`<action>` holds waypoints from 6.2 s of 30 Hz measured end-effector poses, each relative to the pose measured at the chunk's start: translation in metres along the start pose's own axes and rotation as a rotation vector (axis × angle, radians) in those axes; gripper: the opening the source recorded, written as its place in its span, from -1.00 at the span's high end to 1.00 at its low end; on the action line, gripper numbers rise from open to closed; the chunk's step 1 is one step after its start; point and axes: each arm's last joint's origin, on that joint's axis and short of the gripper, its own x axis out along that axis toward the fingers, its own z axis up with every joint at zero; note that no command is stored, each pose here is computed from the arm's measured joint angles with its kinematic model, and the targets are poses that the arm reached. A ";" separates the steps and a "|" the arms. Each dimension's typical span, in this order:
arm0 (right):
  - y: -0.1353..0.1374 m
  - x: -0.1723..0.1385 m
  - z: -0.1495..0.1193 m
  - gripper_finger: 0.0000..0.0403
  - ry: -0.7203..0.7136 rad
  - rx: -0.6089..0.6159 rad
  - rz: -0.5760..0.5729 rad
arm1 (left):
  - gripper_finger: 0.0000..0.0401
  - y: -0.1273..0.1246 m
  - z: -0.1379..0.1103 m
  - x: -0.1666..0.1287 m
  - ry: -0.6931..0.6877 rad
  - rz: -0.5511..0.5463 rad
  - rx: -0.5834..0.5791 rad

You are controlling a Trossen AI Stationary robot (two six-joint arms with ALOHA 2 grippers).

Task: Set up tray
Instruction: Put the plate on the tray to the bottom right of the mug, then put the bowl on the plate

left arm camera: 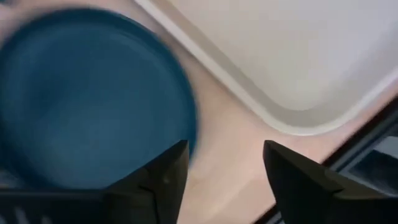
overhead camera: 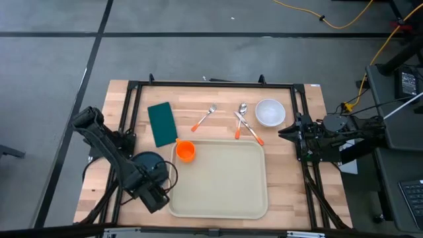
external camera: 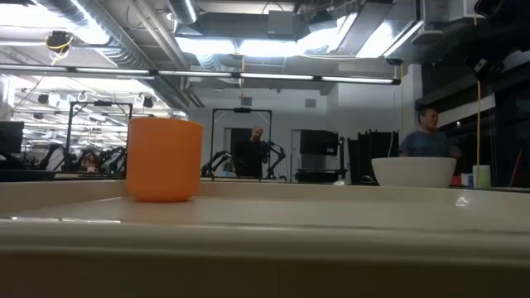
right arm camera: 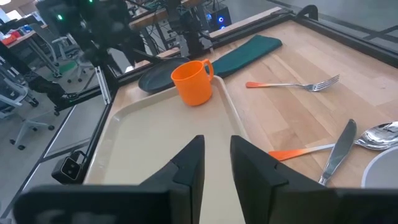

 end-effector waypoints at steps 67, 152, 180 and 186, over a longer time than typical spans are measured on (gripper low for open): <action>0.000 0.000 -0.001 0.59 0.019 0.020 0.010 | 0.99 0.021 0.049 -0.220 -0.771 -0.404 0.171; 0.003 0.000 -0.003 0.59 0.067 0.020 0.105 | 0.88 -0.171 0.059 0.089 0.164 0.048 0.683; 0.019 -0.009 0.039 0.59 -0.300 -0.104 0.192 | 0.17 -0.100 0.126 -0.081 -0.093 0.018 0.588; 0.029 -0.013 0.082 0.59 -0.126 -0.187 -0.166 | 0.22 -0.057 0.141 -0.149 -0.463 0.055 0.446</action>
